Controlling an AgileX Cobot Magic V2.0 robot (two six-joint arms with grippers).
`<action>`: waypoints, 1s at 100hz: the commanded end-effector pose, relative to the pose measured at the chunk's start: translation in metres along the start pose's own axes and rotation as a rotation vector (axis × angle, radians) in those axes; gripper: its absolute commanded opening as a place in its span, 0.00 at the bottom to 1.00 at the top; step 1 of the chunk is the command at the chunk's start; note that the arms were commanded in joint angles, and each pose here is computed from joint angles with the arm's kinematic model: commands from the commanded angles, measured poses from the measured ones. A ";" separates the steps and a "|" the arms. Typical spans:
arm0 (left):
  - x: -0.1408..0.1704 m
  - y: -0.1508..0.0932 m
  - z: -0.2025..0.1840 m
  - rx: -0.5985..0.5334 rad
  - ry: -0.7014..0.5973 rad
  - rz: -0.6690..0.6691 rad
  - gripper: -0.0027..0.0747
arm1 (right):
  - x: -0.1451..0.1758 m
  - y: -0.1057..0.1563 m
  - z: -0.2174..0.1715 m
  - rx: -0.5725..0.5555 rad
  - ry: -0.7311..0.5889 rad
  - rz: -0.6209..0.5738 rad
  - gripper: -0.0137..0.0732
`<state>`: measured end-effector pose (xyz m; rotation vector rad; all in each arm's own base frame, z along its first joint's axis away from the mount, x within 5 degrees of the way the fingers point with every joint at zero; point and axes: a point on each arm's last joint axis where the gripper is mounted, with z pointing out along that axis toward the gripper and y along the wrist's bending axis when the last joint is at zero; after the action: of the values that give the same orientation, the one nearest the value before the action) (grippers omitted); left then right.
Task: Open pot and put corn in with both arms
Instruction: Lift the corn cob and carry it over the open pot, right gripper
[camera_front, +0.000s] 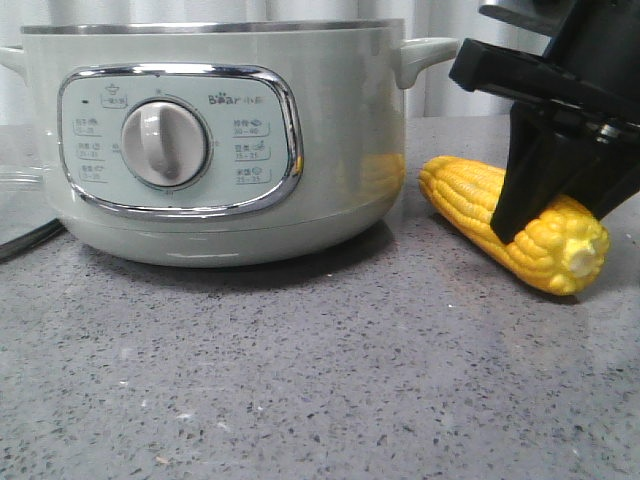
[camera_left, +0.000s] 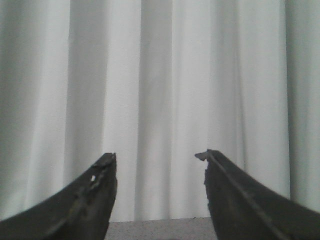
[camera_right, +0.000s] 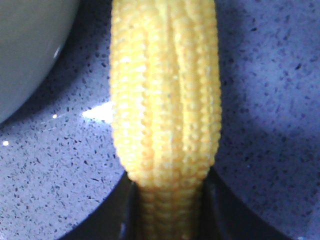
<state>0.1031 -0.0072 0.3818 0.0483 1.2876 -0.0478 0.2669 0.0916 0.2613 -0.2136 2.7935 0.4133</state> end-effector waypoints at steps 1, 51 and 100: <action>-0.017 0.001 0.000 -0.009 -0.100 -0.014 0.48 | -0.004 -0.004 -0.018 0.021 -0.052 -0.016 0.07; -0.018 0.001 0.000 -0.012 -0.112 -0.014 0.48 | 0.015 -0.019 -0.114 0.070 -0.407 0.037 0.07; -0.018 0.001 0.000 -0.012 -0.112 -0.014 0.48 | -0.011 0.042 -0.197 -0.242 -0.822 -0.133 0.07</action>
<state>0.1029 -0.0070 0.3826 0.0465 1.2791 -0.0468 0.2119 0.0607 0.4285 -0.1465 2.0783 0.5662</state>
